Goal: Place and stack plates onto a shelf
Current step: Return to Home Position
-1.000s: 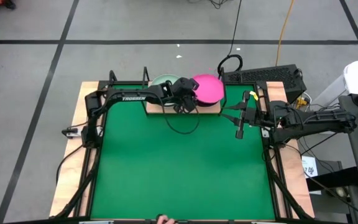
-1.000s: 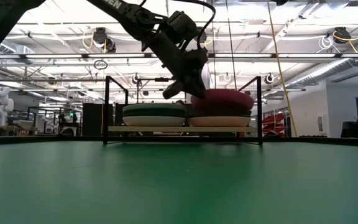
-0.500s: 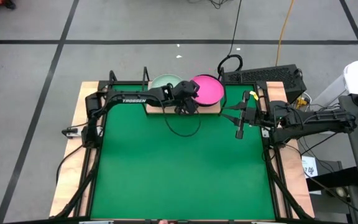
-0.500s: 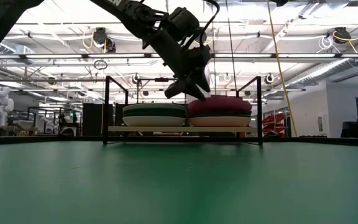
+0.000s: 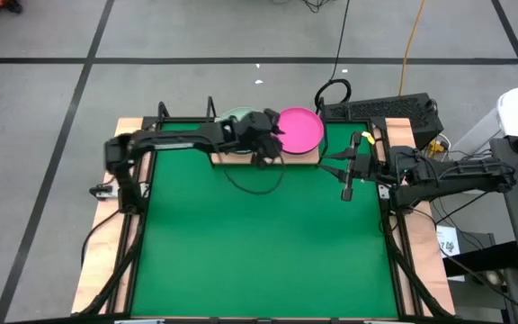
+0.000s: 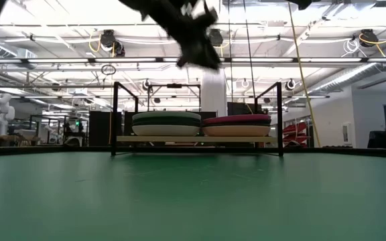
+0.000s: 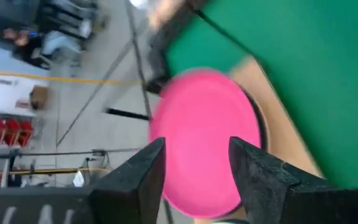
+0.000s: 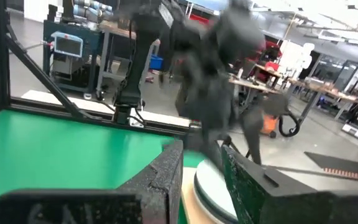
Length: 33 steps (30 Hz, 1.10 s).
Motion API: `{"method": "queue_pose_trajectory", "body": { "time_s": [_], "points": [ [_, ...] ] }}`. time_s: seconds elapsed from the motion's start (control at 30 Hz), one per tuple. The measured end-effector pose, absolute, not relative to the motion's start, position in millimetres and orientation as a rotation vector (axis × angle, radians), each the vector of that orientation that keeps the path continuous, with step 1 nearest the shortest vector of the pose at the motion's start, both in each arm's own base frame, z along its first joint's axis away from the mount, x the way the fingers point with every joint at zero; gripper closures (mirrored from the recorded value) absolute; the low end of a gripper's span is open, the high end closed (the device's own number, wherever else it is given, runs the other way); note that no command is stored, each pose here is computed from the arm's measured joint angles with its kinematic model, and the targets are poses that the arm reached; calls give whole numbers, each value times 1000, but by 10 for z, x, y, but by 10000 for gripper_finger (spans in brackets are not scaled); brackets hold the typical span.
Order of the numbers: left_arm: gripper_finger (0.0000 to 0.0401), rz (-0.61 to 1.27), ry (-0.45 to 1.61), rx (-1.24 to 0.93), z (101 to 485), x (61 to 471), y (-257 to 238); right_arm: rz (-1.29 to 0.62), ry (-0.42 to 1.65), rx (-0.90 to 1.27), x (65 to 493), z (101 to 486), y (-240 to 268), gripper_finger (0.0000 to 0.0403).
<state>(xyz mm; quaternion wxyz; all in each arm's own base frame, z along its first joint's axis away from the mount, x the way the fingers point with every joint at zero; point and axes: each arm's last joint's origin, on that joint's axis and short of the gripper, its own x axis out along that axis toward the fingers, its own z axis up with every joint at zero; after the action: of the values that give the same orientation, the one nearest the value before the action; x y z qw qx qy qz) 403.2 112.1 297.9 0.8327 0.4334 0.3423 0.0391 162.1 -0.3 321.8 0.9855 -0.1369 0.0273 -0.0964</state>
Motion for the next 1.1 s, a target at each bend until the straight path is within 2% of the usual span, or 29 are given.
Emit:
{"method": "queue_pose_trajectory", "body": {
  "time_s": [0.17, 0.33, 0.4, 0.53, 0.7, 0.87, 1.1],
  "points": [
    [280, 50, 564, 701, 3585, 3595, 963, -203, 41, -241, 1565, 3239, -16, 309],
    [373, 25, 544, 548, 3946, 3135, 756, -212, 67, -246, 1456, 3233, -40, 310],
    [392, 15, 551, 498, 4038, 2977, 650, -213, 85, -249, 1394, 3223, -47, 310],
    [397, -5, 493, 467, 4164, 2710, 385, -213, 89, -214, 1224, 3226, -50, 310],
    [398, 36, 367, 431, 4112, 2329, 156, -192, 72, -166, 1059, 3235, -46, 310],
    [399, 67, 147, 338, 3861, 1897, -12, -132, 68, -152, 1026, 3191, -29, 310],
    [400, 29, -99, 239, 3335, 1445, -139, -133, 71, -151, 1103, 2836, -28, 310]
  ]
}}
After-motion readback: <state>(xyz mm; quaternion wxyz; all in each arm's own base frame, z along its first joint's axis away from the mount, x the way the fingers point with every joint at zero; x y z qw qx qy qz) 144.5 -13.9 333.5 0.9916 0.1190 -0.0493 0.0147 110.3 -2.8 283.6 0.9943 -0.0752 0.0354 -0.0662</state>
